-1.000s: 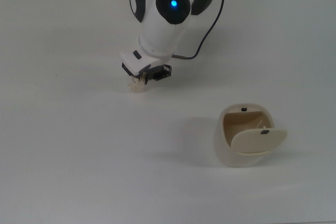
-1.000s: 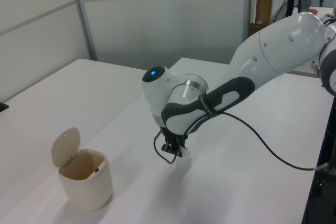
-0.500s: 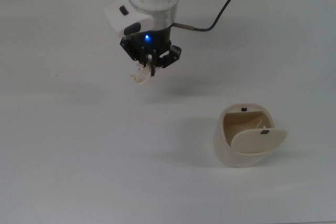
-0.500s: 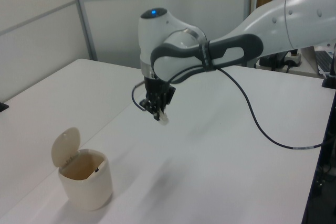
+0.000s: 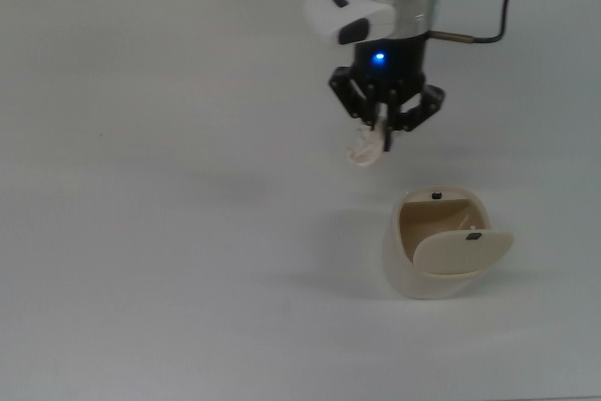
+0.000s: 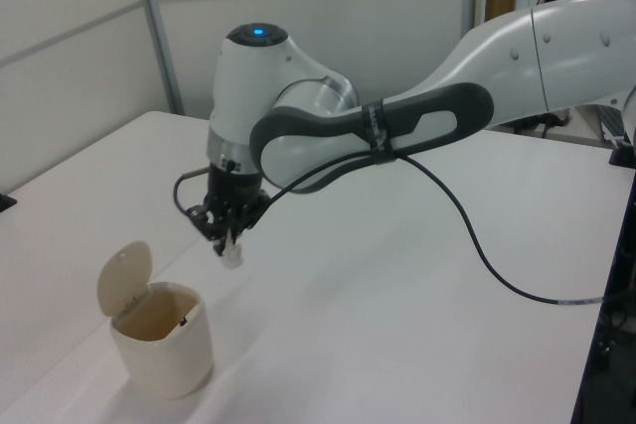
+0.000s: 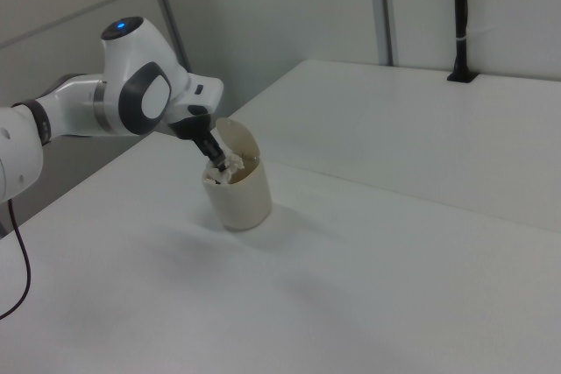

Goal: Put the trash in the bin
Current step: 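Carry the paper ball over the open cream bin and lower it, then open the gripper to drop the paper ball into the bin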

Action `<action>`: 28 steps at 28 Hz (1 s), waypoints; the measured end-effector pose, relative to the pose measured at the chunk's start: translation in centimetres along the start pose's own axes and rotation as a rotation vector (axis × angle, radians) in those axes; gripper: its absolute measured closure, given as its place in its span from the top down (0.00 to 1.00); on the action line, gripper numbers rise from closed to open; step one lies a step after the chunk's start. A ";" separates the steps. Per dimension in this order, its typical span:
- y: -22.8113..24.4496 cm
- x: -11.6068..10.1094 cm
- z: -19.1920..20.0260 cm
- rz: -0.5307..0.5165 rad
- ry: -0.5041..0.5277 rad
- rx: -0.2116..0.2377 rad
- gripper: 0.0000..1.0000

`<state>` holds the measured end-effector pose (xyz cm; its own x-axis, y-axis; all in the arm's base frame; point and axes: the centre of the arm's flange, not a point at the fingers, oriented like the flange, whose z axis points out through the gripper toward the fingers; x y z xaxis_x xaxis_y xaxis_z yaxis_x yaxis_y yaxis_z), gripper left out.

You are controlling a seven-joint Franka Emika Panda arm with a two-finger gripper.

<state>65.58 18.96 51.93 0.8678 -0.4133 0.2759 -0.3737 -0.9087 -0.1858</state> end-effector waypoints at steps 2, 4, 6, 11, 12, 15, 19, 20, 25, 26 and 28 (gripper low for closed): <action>-1.2 -0.7 0.2 0.009 0.008 0.023 0.14; -2.5 -1.4 0.5 0.017 0.019 0.042 0.14; -3.9 -2.4 1.5 0.022 0.034 0.046 0.17; -6.3 -4.3 4.9 0.048 0.081 0.015 0.35; -6.8 -4.6 6.0 0.060 0.093 0.011 0.39; -7.6 -4.5 7.7 0.088 0.110 0.011 0.40; -8.3 -3.6 8.6 0.121 0.123 0.020 0.41; -8.3 -3.4 8.6 0.128 0.127 0.023 0.41; -8.6 -2.5 7.6 0.153 0.146 0.041 0.62; -8.6 -2.4 7.5 0.155 0.148 0.043 0.65; -8.6 -2.2 7.2 0.159 0.153 0.047 0.74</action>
<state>69.25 28.15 46.15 0.7379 -0.5588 0.3785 -0.4835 -0.8289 -0.2812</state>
